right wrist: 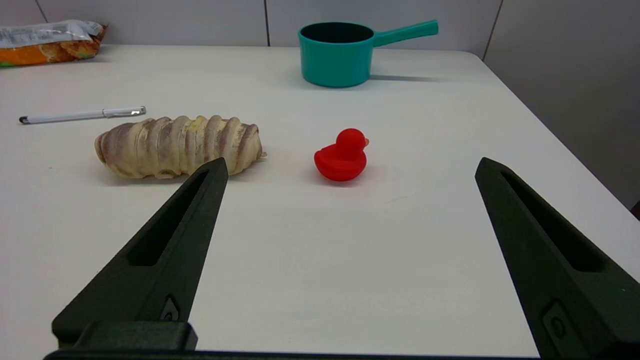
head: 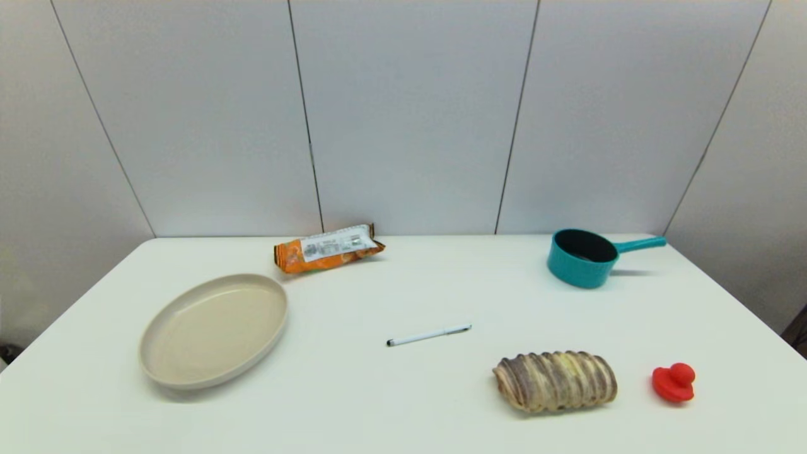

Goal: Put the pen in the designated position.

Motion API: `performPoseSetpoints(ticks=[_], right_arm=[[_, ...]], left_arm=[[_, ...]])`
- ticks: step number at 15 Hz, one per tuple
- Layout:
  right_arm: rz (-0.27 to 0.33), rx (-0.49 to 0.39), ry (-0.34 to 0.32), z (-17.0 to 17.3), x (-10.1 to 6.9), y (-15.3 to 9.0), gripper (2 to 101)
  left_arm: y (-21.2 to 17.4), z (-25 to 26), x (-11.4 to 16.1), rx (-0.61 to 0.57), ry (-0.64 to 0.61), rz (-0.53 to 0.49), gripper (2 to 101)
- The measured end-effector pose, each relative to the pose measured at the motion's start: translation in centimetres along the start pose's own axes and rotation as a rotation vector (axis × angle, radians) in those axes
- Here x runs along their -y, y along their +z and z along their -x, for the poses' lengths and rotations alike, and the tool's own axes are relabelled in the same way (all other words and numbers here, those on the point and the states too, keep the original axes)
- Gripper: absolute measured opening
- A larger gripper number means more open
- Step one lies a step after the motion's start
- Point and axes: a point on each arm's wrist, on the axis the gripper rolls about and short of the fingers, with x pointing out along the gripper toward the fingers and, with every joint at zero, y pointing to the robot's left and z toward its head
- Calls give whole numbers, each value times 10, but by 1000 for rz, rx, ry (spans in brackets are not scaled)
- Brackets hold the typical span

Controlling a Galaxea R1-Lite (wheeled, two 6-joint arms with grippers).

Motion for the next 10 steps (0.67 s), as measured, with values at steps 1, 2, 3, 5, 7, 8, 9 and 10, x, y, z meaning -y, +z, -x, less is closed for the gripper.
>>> performPoseSetpoints(ticks=[1, 2, 3, 5, 7, 8, 9, 10], right_arm=[[0, 0, 0, 0, 0, 0, 980], [0, 0, 0, 0, 0, 0, 980], [0, 0, 0, 0, 0, 0, 980], [1, 0, 0, 0, 0, 0, 980], [0, 0, 0, 0, 0, 0, 980], [0, 1, 0, 0, 0, 0, 980], [0, 1, 0, 0, 0, 0, 980], [0, 1, 0, 0, 0, 0, 980]], left_arm=[[0, 0, 0, 0, 0, 0, 979], [0, 0, 0, 0, 0, -1, 979], [0, 0, 0, 0, 0, 0, 979], [0, 0, 0, 0, 0, -1, 979], [0, 0, 0, 0, 0, 0, 979], [0, 0, 0, 0, 0, 0, 979], [0, 0, 0, 0, 0, -1, 979], [0, 0, 0, 0, 0, 0, 979]])
